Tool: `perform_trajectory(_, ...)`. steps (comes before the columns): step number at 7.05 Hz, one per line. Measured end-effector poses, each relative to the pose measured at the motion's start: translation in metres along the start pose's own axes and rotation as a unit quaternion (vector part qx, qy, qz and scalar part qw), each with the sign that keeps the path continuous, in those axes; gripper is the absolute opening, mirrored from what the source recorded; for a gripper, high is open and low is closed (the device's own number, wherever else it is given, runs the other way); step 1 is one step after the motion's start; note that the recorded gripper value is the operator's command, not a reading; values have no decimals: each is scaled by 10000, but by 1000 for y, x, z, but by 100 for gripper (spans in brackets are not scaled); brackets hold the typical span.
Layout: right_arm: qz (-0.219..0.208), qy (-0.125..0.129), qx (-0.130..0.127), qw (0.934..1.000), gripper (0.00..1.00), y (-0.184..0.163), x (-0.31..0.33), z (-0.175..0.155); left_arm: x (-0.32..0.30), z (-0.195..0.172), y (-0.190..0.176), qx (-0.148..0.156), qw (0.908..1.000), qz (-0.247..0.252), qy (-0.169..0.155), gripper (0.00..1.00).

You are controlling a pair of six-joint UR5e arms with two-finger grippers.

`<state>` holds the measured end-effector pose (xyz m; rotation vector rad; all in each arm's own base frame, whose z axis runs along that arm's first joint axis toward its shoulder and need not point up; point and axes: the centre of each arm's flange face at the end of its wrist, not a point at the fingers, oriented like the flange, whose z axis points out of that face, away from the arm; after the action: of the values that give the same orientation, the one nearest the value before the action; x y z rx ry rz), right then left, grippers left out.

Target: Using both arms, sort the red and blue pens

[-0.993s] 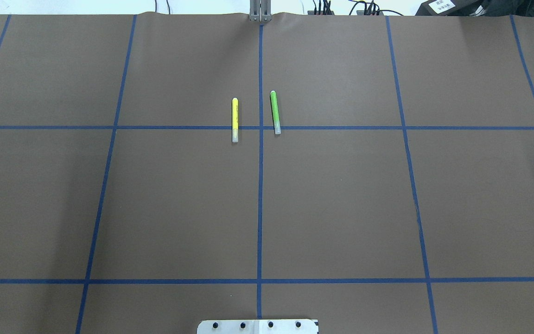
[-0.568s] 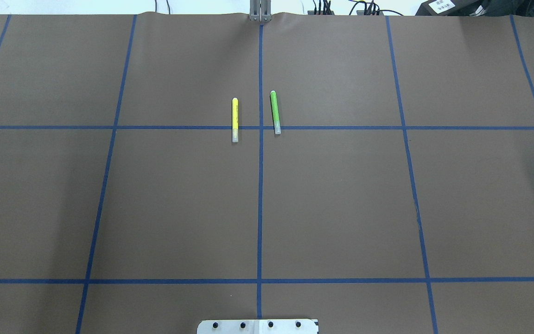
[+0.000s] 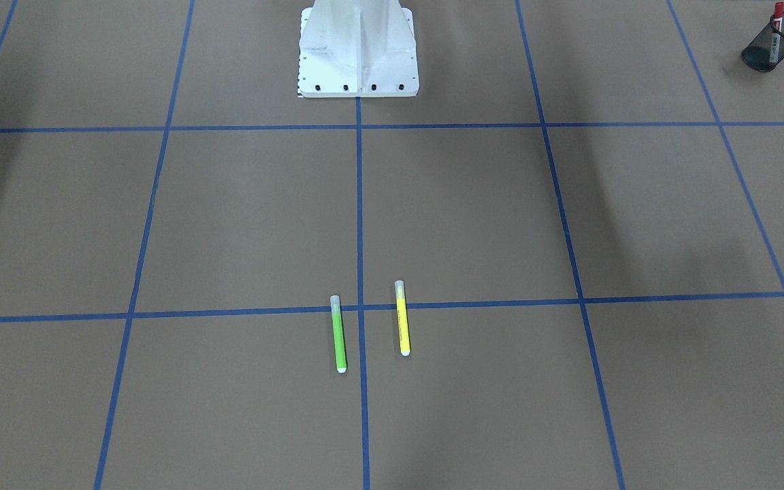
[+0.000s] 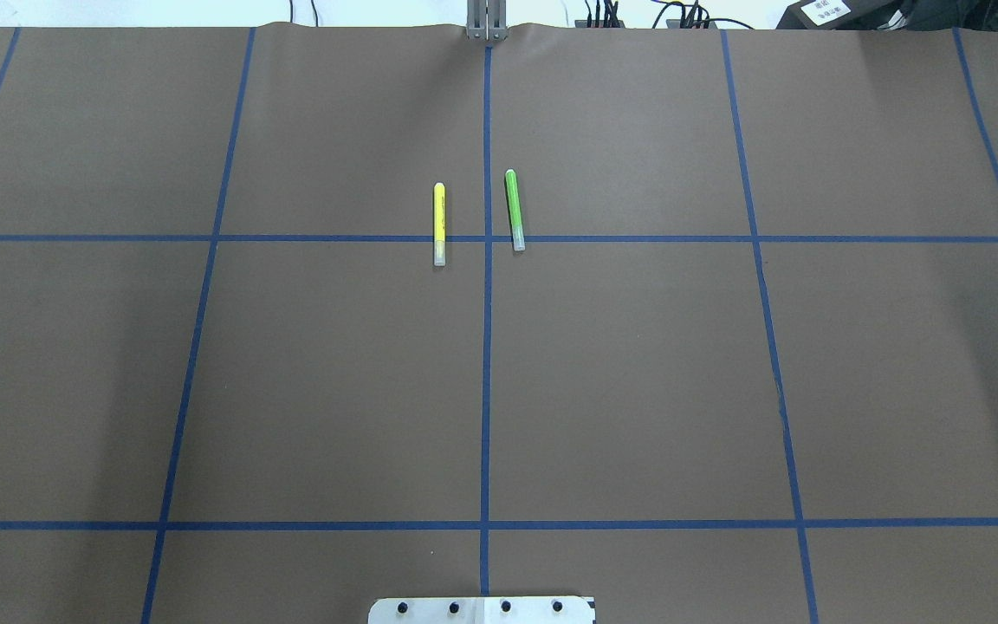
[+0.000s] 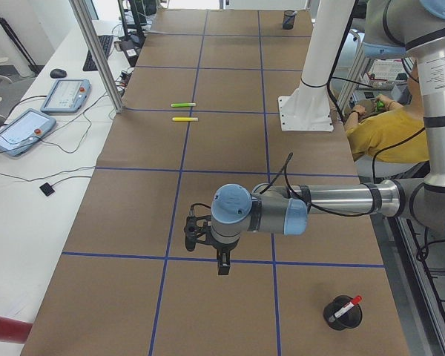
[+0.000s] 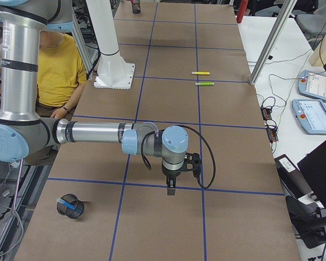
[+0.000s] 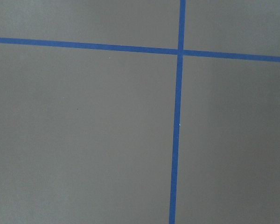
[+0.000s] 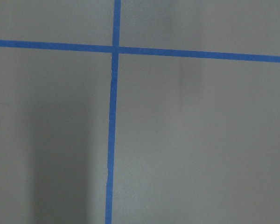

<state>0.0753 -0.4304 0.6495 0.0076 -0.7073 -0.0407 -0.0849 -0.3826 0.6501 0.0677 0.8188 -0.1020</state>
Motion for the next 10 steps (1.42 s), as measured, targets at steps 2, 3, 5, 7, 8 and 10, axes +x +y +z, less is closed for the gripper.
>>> perform_trajectory(2, -28, -18, 27, 10000, 99, -2, -3, -3, -1, 1, 0, -12, 10000, -2, 5, 99)
perform_trajectory(3, -44, -23, 47, 10000, 99, -3, -5, -5, -1, 1, 0, -11, 10000, -1, 8, 99)
perform_trajectory(5, -78, -24, 85, 9999, 99, -4, -9, -9, 0, 1, -1, -10, 10000, 6, 11, 99)
perform_trajectory(7, -85, -28, 94, 9999, 99, -4, -9, -10, 0, 1, -1, 0, 10000, 11, 12, 99)
perform_trajectory(8, -87, -27, 96, 9999, 99, -4, -10, -10, 0, 0, -2, 5, 10000, 13, 12, 99)
perform_trajectory(10, -101, -30, 109, 9999, 99, -4, -11, -11, 1, 0, -3, 6, 10000, 18, 17, 99)
